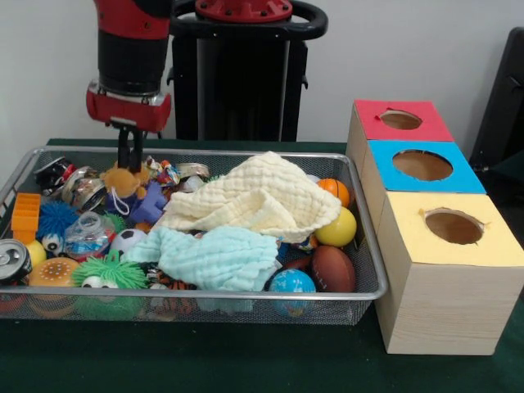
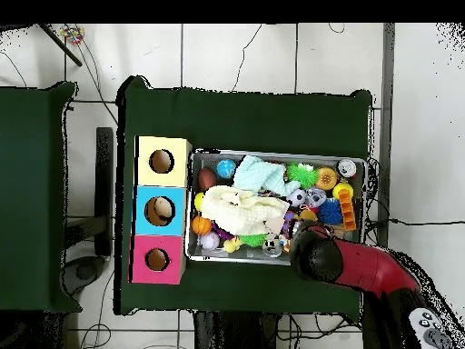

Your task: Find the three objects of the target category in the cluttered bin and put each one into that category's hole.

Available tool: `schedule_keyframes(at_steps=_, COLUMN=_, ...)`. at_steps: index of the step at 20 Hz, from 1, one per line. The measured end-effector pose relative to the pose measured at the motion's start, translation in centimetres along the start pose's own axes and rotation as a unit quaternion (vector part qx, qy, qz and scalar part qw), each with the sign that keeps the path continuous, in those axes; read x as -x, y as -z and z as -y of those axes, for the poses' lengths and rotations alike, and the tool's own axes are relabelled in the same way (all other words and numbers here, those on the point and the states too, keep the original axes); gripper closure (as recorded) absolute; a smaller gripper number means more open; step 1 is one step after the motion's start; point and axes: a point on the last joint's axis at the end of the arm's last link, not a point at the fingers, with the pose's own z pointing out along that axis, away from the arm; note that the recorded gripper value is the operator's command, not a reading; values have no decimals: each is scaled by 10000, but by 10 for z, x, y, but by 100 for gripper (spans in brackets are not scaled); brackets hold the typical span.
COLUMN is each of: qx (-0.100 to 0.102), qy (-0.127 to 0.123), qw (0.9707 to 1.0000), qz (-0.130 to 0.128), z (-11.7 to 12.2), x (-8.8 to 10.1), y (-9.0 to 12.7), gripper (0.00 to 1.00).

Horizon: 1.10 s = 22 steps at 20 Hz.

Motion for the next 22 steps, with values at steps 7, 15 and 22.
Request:
schedule_keyframes(at_steps=7, qx=-80, qy=-46, qw=9998, qz=-161, z=-17, x=24, y=59, gripper=100)
schedule_keyframes(at_steps=15, qx=94, qy=18, qw=9999, qz=90, z=-72, x=46, y=89, gripper=100)
schedule_keyframes(at_steps=22, qx=341, qy=435, qw=9983, qz=162, z=-171, x=46, y=108, gripper=100)
